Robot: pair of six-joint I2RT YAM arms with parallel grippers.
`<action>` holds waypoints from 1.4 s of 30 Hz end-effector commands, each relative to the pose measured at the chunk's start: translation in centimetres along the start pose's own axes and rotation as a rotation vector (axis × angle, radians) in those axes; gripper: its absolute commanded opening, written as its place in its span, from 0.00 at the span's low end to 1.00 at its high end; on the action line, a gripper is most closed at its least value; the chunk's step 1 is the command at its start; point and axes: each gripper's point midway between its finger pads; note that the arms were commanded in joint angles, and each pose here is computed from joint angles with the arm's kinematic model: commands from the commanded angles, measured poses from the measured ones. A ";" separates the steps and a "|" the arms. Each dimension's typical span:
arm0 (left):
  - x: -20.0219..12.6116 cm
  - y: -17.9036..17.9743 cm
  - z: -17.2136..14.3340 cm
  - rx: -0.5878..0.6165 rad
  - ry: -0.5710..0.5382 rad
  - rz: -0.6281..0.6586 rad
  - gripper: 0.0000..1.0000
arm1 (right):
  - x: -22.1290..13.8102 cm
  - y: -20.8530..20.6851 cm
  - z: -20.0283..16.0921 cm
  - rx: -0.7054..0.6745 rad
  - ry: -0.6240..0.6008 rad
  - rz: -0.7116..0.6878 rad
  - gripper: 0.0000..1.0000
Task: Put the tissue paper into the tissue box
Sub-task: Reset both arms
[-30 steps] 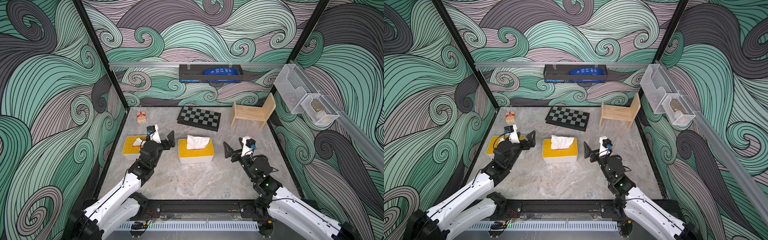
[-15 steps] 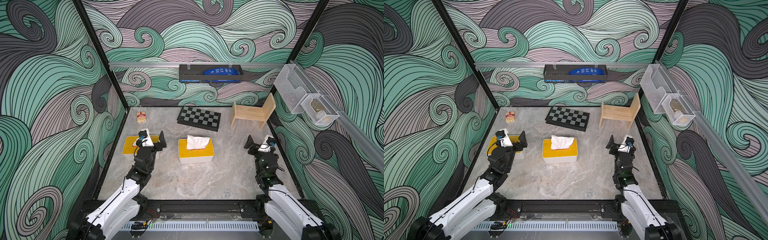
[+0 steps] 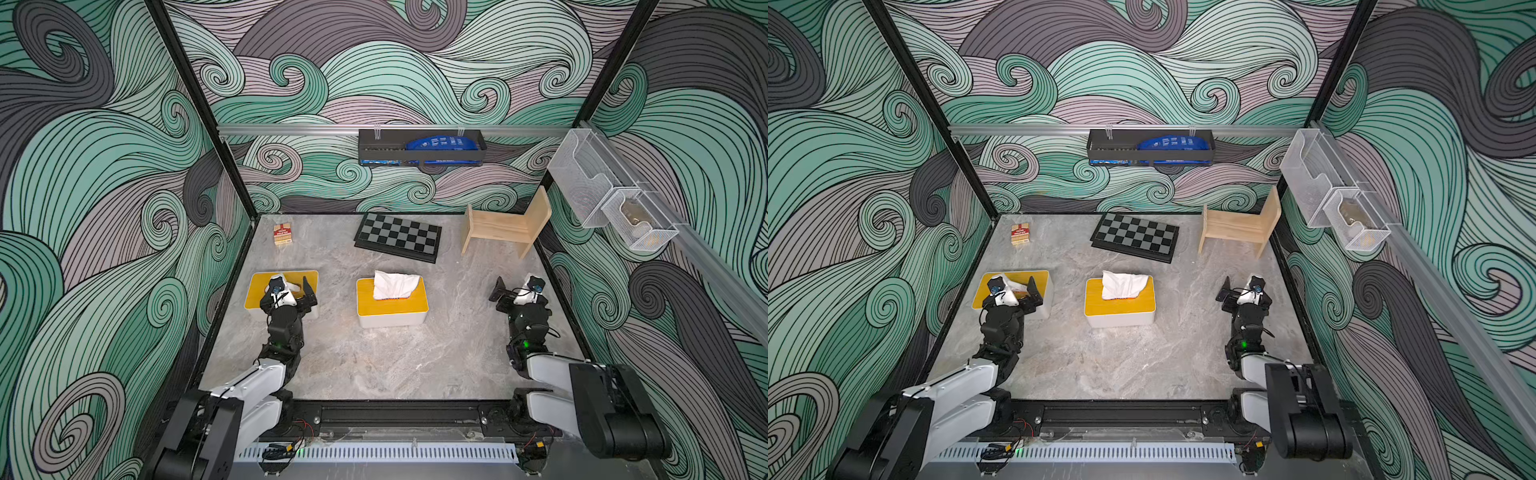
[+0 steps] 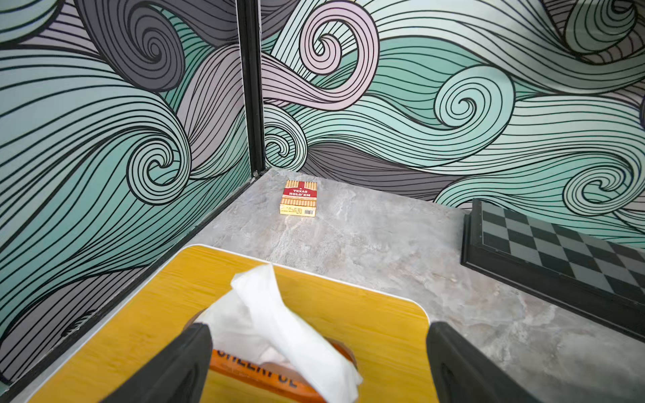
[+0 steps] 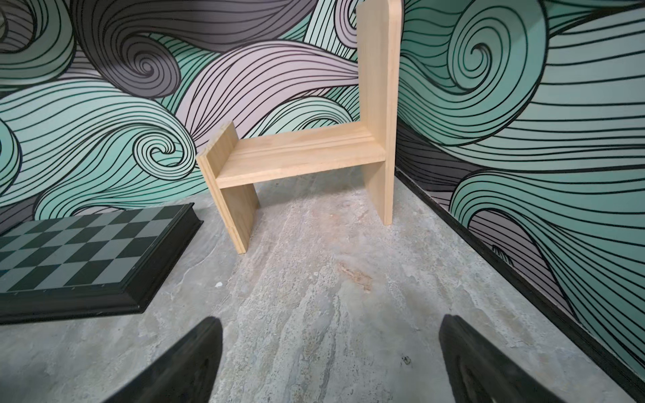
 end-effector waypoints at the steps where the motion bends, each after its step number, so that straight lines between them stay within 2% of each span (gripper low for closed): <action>1: 0.2 -0.2 2.3 -0.025 -0.114 -0.005 0.98 | 0.6 0.9 3.4 -0.037 -0.131 0.046 1.00; 5: -0.8 0.0 2.0 -0.003 -0.175 -0.050 0.99 | 1.1 1.3 3.5 -0.090 -0.143 0.058 1.00; 10: -0.8 -0.7 2.1 0.007 -0.209 -0.112 0.99 | -0.1 1.1 3.0 -0.091 -0.245 0.044 1.00; 12: -0.4 -0.9 1.4 0.023 -0.193 -0.126 0.99 | -0.2 1.9 2.7 -0.112 -0.221 0.091 1.00; 17: -0.3 -1.3 0.7 0.055 -0.213 -0.163 0.98 | 1.9 2.5 2.1 -0.127 -0.154 0.108 1.00; 19: 0.0 -1.6 0.2 0.062 -0.180 -0.176 0.99 | 2.1 2.4 2.0 -0.123 -0.153 0.095 1.00; 24: 1.7 -1.8 -0.3 0.083 -0.146 -0.139 0.99 | 2.2 2.3 2.0 -0.122 -0.146 0.092 1.00; 27: 2.7 -0.6 -0.5 0.048 -0.129 -0.044 0.99 | 2.8 2.4 1.9 -0.125 -0.125 0.092 1.00; 42: 3.2 -0.7 -0.7 0.055 -0.114 -0.039 0.99 | 3.2 2.6 1.6 -0.130 -0.107 0.101 1.00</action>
Point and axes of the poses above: each gripper's point midway between its finger pads, its own x axis out along the fingers, its own y axis along the line the jaws close on, z = x × y, and after that the axes turned 13 degrees about -x, right-handed
